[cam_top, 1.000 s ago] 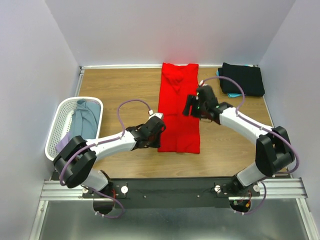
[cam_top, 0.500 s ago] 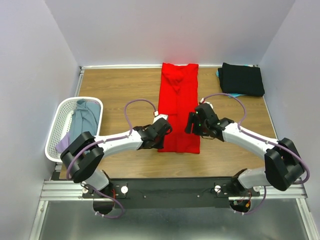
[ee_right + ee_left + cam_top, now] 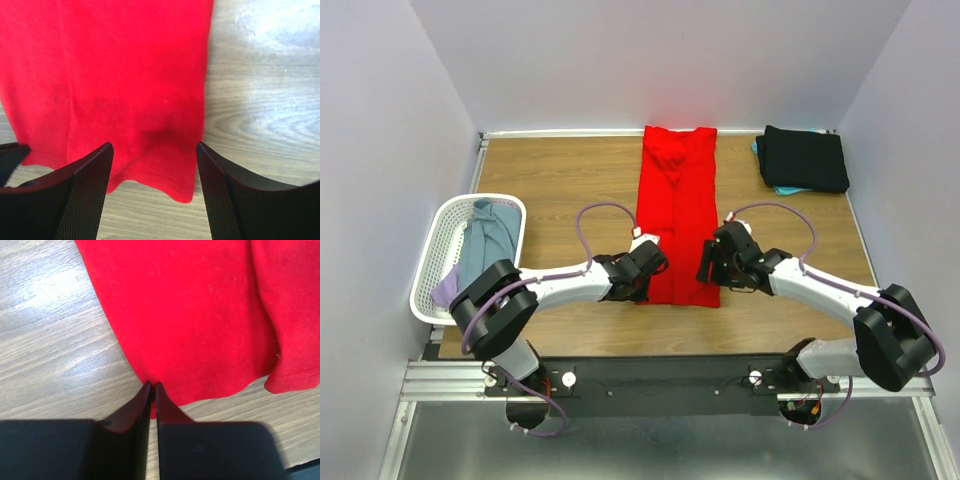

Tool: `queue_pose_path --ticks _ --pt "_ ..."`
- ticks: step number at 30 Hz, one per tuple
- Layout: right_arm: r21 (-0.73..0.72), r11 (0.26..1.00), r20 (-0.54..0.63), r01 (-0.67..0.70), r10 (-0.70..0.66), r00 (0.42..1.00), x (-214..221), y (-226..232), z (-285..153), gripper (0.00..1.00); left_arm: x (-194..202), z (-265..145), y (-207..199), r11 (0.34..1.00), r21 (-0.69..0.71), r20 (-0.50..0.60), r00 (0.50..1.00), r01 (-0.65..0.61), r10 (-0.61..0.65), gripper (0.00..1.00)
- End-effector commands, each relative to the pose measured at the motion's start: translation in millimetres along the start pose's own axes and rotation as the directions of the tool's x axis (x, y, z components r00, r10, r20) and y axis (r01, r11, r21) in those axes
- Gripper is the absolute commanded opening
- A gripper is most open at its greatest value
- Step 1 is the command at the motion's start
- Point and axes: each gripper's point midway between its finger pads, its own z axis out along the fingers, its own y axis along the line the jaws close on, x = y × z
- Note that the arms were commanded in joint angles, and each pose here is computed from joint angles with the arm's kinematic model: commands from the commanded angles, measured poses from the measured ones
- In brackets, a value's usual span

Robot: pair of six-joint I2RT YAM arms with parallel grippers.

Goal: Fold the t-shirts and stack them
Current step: Fold the tshirt

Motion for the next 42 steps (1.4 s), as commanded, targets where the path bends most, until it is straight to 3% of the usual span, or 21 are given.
queue_pose_path --ticks 1,7,23,27,32,42 --pt "0.005 1.0 -0.026 -0.014 0.014 1.0 12.8 -5.7 -5.8 0.74 1.4 -0.8 -2.0 1.0 0.001 -0.003 1.0 -0.004 0.004 0.04" --pt "0.007 1.0 -0.072 -0.015 0.016 0.997 28.2 -12.4 -12.9 0.73 6.2 -4.6 -1.2 1.0 0.018 -0.006 1.0 0.004 -0.004 0.0" --pt "0.016 0.999 -0.163 -0.029 0.031 0.986 60.7 -24.7 -11.5 0.52 15.1 -7.1 -10.1 0.995 0.096 -0.015 0.999 0.032 -0.031 0.0" --pt "0.034 0.999 -0.172 -0.034 0.04 0.984 64.6 -28.7 -9.4 0.31 16.7 -8.3 -9.0 0.995 0.097 -0.016 0.999 0.032 -0.031 0.0" --pt "0.045 0.998 -0.151 -0.051 0.058 0.987 65.7 -34.1 -13.0 0.16 22.8 -11.6 -3.6 0.994 0.098 -0.026 0.999 0.04 -0.037 0.0" --pt "0.072 0.995 -0.156 -0.063 0.073 0.985 69.3 -40.5 -18.2 0.14 30.3 -17.9 3.3 0.988 0.141 -0.041 0.997 0.067 -0.061 0.0"
